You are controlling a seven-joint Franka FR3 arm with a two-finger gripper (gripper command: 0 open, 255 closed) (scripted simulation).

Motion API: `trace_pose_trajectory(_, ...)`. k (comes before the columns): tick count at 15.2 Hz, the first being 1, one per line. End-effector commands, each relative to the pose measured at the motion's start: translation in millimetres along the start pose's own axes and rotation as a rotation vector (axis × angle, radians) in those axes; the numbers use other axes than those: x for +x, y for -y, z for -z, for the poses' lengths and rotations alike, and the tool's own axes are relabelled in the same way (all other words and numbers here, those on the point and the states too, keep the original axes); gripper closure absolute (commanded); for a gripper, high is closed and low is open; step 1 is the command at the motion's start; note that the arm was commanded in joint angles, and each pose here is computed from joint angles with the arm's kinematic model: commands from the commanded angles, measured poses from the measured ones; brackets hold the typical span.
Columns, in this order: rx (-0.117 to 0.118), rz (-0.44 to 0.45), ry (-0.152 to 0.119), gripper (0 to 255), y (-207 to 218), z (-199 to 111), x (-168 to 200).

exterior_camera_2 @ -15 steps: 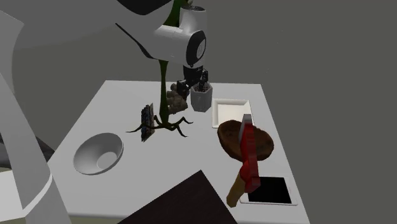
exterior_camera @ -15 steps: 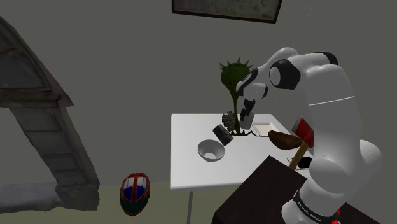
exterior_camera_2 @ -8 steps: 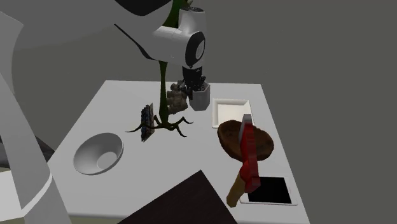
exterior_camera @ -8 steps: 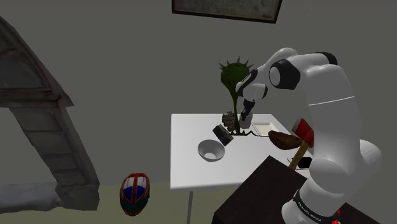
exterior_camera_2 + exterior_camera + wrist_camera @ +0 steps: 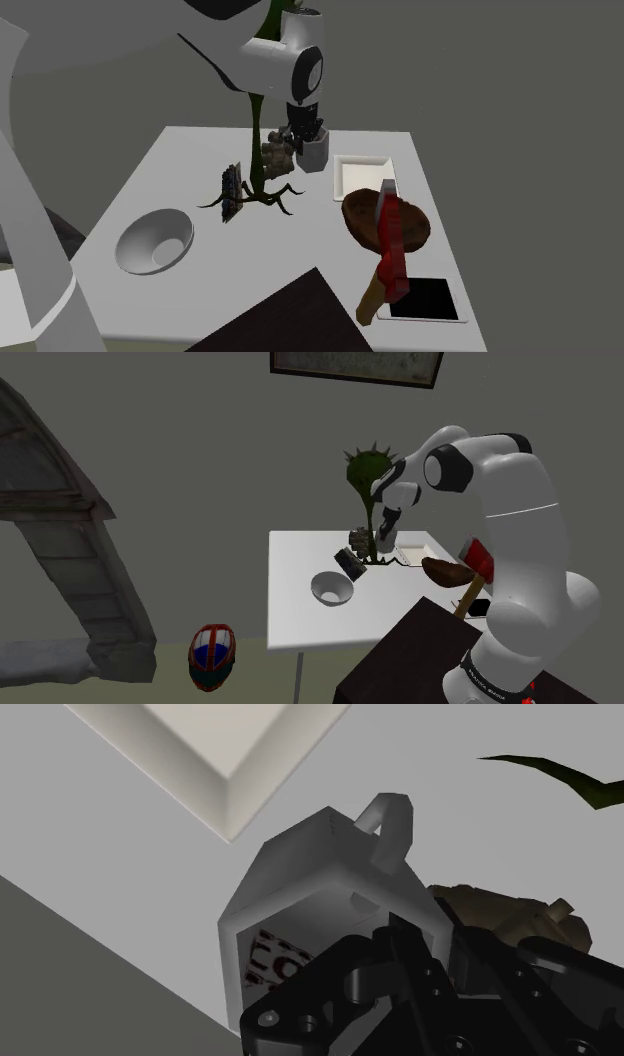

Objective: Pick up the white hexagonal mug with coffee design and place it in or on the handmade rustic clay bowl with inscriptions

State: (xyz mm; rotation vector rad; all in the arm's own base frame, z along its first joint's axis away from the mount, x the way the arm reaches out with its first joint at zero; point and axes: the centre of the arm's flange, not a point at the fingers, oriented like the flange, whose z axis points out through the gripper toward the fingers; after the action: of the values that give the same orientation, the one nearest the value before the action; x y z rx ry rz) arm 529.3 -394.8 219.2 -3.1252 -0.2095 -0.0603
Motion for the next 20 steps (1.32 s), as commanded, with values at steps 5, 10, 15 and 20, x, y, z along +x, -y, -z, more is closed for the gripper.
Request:
trace_pose_trajectory(5,-0.001,0.001,-0.001,255,1,32,2)
trace_pose_trajectory(10,-0.001,0.001,-0.001,255,1,58,3)
trace_pose_trajectory(15,-0.001,0.001,-0.001,255,1,85,4)
trace_pose_trajectory(20,-0.001,0.001,-0.001,255,1,111,5)
